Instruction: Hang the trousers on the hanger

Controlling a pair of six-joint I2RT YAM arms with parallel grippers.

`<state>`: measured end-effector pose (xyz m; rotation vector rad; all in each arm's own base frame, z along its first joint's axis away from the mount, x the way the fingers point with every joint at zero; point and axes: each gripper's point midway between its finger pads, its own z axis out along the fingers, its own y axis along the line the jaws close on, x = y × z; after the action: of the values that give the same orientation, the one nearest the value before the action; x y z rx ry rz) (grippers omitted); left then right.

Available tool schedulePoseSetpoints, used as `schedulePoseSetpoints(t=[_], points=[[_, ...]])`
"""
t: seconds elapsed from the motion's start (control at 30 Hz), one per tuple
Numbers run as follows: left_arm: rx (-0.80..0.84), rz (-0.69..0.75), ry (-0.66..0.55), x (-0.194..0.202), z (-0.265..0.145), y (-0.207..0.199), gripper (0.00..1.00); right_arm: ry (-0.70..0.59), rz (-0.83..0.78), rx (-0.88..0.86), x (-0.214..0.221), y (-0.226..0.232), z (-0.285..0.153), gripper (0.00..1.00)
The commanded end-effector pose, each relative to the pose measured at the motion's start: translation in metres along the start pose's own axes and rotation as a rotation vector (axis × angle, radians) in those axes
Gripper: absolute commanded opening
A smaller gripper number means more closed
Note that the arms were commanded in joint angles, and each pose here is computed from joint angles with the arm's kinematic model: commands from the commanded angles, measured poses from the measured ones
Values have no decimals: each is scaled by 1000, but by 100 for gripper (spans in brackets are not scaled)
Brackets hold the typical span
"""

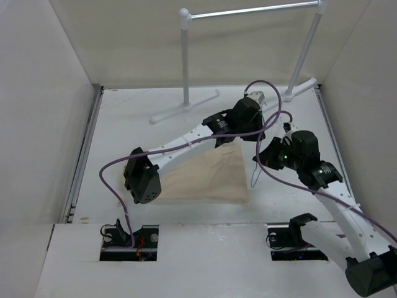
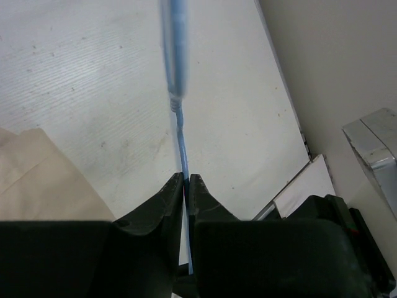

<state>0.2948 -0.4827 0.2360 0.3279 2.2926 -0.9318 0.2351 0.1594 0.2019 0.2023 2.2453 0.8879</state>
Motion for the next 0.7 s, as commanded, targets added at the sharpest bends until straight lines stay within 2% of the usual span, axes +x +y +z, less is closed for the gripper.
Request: schedulePoseSetpoints(t=[0.0,0.17,0.23,0.27,0.4,0.5,0.53,0.67], points=[[-32,-24,-45,-3,-3,9,2,-32,-10,-51,-2,13,-13,14],[-25,-139,-117,2,-17,15,0,-55,0,-25,5,7,-37,44],[-33,-179,-149,10,-21,19,0,-72,10,-20,7,4,-46,48],[-54,-196,-164,17,-23,23,0,-75,22,-14,9,0,-46,46],[-148,-244,-236,47,-28,46,0,-41,103,25,23,-19,-23,12],[-194,-273,-286,68,-29,58,0,-41,117,58,27,-32,4,9],[-212,-273,-294,75,-27,63,0,-38,121,87,29,-41,14,11],[-260,-268,-286,99,-20,76,0,-20,96,112,33,-53,48,40]])
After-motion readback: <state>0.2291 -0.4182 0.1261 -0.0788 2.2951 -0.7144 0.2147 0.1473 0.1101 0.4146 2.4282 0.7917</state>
